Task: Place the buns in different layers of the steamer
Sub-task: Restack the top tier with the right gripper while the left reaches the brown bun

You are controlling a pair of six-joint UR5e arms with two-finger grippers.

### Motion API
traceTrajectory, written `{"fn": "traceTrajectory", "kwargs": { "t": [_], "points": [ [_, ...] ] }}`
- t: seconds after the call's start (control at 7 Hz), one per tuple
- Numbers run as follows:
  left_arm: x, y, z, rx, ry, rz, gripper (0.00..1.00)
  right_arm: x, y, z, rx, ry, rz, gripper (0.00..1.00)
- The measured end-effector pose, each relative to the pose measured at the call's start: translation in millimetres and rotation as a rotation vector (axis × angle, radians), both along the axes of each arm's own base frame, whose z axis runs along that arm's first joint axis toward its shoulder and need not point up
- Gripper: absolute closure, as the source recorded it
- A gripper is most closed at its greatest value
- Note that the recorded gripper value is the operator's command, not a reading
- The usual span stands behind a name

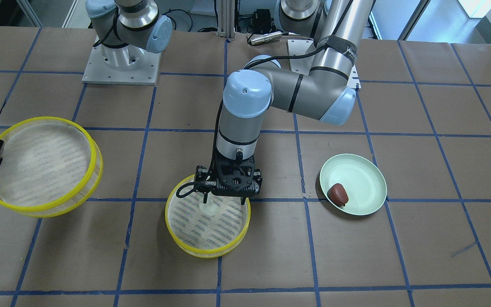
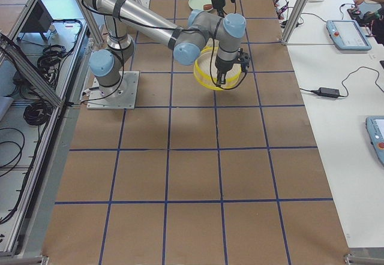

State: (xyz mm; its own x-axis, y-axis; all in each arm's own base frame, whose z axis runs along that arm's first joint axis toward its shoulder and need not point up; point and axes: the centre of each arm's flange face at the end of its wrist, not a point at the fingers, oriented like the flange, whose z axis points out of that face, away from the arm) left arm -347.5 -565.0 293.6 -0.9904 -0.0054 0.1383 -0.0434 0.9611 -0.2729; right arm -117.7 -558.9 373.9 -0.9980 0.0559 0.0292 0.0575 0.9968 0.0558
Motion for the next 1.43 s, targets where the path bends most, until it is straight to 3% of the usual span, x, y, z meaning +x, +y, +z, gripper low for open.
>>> {"fn": "traceTrajectory", "kwargs": {
  "t": [0.14, 0.43, 0.86, 1.14, 1.43],
  "points": [
    [8.0, -2.5, 4.4, -0.013, -0.026, -0.011, 0.0, 3.7, -0.5, 0.9, -0.002, 0.0, -0.018, 0.91],
    [79.5, -30.1, 10.9, -0.037, -0.165, -0.08, 0.0, 48.1, -9.1, 2.3, -0.017, 0.001, -0.092, 0.91],
    [195.8, -37.9, -2.0, 0.087, -0.281, -0.1, 0.0, 183.3, -27.4, -12.2, -0.058, 0.02, -0.207, 0.92],
    [250.4, -12.0, -54.2, 0.225, -0.29, -0.081, 0.0, 271.9, -36.0, -39.1, -0.106, 0.014, -0.273, 0.92],
    [265.7, 11.6, -86.5, 0.31, -0.288, -0.07, 0.0, 325.9, -32.7, -66.1, -0.113, 0.011, -0.283, 0.91]
  ]
}}
